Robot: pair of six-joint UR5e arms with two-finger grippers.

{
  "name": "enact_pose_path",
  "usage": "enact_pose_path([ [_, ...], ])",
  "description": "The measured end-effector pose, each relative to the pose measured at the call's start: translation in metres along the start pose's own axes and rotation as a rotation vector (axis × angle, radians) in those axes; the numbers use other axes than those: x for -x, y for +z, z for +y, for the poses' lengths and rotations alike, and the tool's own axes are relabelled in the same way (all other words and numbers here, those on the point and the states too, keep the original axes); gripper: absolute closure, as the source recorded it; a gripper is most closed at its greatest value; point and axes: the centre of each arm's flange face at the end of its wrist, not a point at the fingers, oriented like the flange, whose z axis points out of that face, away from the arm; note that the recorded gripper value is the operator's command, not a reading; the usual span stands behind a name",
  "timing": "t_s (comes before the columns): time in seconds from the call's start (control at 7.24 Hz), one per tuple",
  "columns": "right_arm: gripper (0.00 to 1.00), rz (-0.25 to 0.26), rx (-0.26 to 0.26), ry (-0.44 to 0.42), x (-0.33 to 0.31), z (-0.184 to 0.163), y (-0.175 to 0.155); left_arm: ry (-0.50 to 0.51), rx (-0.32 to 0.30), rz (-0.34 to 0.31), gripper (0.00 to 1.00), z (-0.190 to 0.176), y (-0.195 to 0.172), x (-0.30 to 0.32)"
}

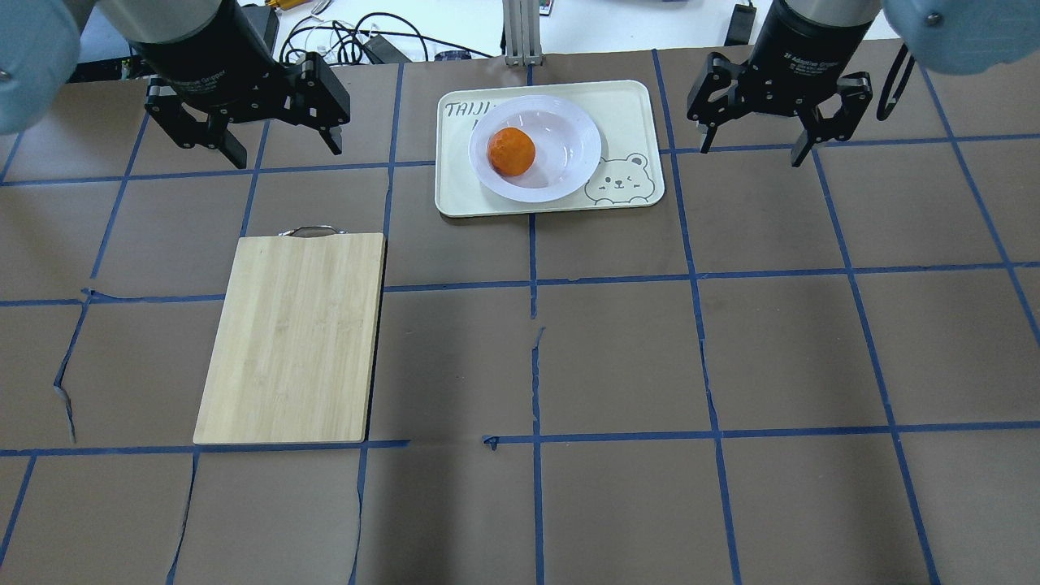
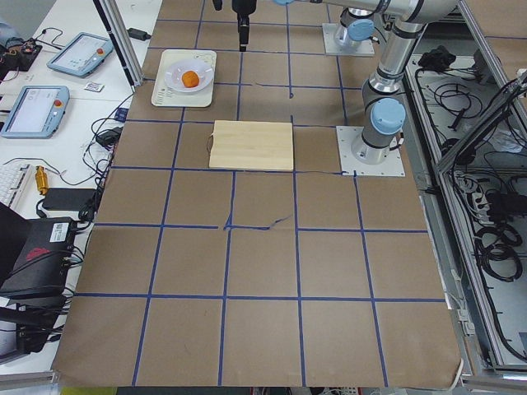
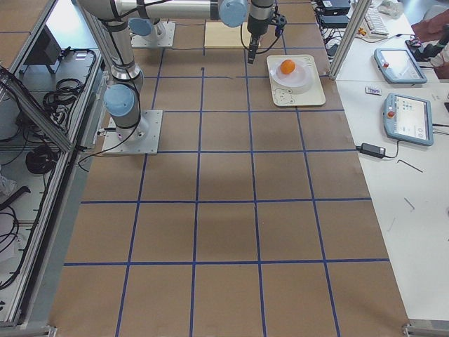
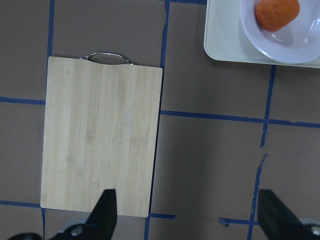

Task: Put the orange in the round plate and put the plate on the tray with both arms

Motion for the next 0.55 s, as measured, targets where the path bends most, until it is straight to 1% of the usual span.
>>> enact_pose_path([
  [0.28, 0.00, -0.002, -0.013, -0.001, -0.0025, 0.0161, -0.0169, -0.001, -0.001, 0.001, 0.00, -0.0003, -0.0001, -0.0001],
  [0.55, 0.00, -0.005, -0.009, -0.005, -0.0023, 0.0164, -0.0159, -0.001, -0.003, 0.001, 0.00, 0.0003, -0.0007, 0.0000],
])
